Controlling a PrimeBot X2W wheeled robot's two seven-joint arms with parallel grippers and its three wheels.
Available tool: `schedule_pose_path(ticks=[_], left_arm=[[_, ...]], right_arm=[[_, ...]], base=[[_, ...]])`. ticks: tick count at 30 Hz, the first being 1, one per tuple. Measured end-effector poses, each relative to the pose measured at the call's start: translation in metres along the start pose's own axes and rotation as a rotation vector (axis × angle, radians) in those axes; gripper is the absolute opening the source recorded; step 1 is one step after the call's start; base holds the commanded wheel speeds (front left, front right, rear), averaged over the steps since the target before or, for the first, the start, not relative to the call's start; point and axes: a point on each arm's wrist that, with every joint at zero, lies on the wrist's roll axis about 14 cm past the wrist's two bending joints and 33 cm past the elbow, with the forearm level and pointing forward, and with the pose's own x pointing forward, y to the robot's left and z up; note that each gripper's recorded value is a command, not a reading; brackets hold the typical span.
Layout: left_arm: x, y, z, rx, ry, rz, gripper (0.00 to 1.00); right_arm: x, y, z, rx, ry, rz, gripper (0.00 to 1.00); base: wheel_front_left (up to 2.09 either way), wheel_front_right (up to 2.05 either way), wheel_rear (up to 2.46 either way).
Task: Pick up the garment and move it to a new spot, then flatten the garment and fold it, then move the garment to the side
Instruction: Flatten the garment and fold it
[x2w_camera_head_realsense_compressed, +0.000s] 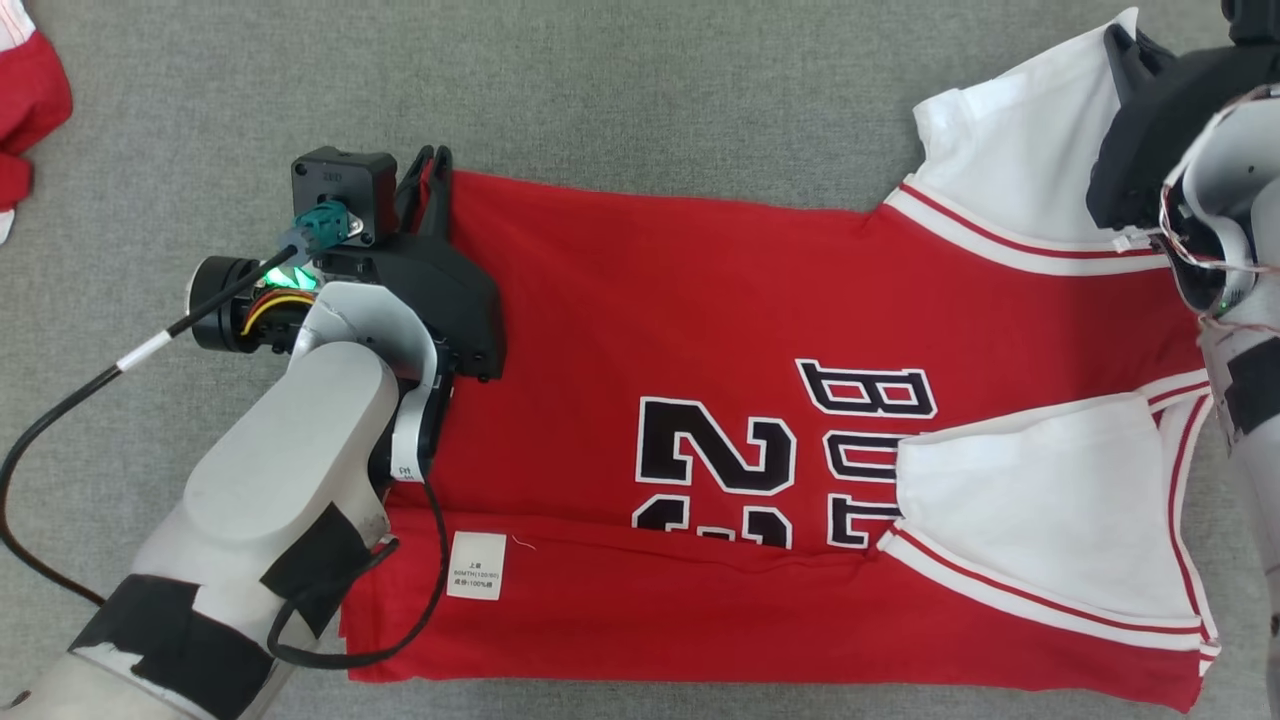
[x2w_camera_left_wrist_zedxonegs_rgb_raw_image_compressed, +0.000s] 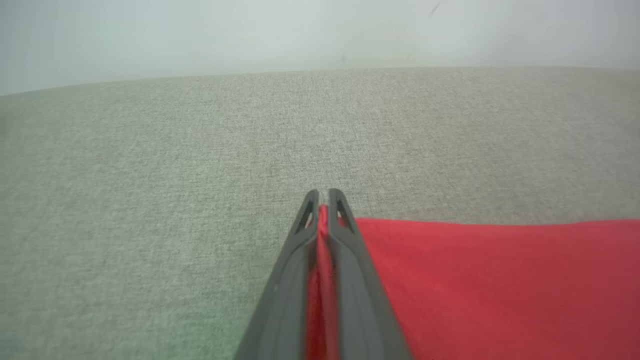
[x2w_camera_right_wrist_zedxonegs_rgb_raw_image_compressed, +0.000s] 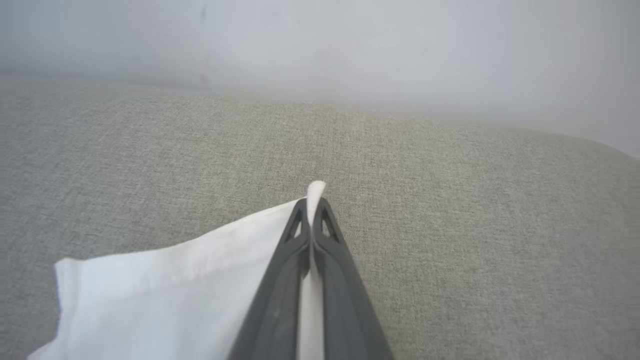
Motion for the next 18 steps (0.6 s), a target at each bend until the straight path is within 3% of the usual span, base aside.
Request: schedule_pose_path(ticks=[10, 18], left_arm=[[-0.018, -0.001, 0.003, 0.014, -0.026, -0.014, 0.0], [-0.049, -0.008, 0.007, 0.04, -0.076, -0.046, 0.0]], right_arm=[[-0.037, -0.014, 0.026, 0.015, -0.227, -0.003, 0.0], [-0.078, 0.017, 0.005, 0.009, -0.228, 0.121, 0.0]], base=[[0.0, 0.0, 0.0], [0.0, 0.0, 0.0]])
